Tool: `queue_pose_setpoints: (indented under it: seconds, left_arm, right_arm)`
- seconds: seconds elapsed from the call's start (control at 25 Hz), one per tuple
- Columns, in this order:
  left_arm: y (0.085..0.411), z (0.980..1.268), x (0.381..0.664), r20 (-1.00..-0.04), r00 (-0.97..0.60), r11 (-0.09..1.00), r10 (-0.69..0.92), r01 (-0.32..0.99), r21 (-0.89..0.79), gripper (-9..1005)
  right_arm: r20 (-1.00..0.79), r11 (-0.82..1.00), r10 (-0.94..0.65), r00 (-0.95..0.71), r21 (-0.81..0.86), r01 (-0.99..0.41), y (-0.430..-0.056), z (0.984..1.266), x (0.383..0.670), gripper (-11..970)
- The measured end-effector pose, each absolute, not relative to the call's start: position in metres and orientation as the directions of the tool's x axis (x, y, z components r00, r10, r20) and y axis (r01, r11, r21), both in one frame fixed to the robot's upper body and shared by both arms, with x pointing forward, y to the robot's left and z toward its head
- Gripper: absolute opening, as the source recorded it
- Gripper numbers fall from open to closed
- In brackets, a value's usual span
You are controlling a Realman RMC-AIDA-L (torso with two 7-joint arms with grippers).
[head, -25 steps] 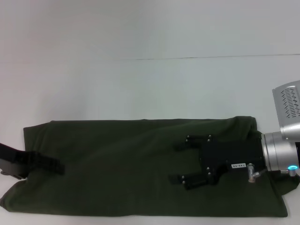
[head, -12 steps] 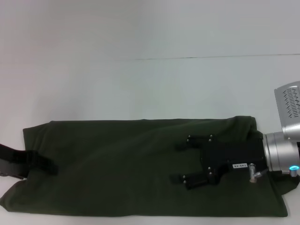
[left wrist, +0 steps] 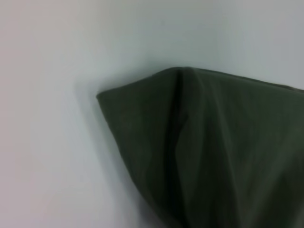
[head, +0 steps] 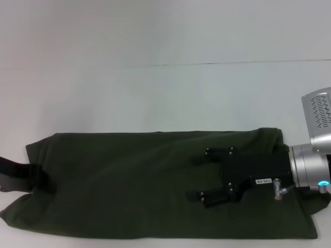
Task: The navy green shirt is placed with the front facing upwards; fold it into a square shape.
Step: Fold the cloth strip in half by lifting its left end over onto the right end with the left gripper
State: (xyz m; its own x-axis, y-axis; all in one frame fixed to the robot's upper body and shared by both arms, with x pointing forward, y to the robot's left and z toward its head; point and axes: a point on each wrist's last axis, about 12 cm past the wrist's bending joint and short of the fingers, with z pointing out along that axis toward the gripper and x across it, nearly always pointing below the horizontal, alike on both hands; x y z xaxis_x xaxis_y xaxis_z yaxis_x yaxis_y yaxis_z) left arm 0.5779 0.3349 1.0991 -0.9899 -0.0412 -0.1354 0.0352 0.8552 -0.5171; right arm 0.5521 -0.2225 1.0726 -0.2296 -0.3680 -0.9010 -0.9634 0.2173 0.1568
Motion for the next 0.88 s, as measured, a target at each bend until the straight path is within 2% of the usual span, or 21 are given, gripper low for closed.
queue_pose_setpoints:
  seconds: [0.16,0.48,0.88]
  left_arm:
    - [0.334,1.100,0.578,-0.136,-0.990,0.854,-0.033,0.042,-0.518,132]
    - [0.343,1.104,0.582,-0.159,-0.985,0.874,-0.069,0.017,-0.486,82]
    - [0.395,1.132,0.587,-0.256,-0.950,0.920,-0.176,-0.066,-0.387,87]
  right_arm:
    - [-0.901,0.217,-0.368,-0.228,0.155,-0.964,-0.222,1.073,0.552,942]
    - [-0.905,0.214,-0.359,-0.227,0.157,-0.964,-0.221,1.074,0.552,941]
    - [-0.913,0.224,-0.337,-0.230,0.160,-0.961,-0.223,1.075,0.552,942]
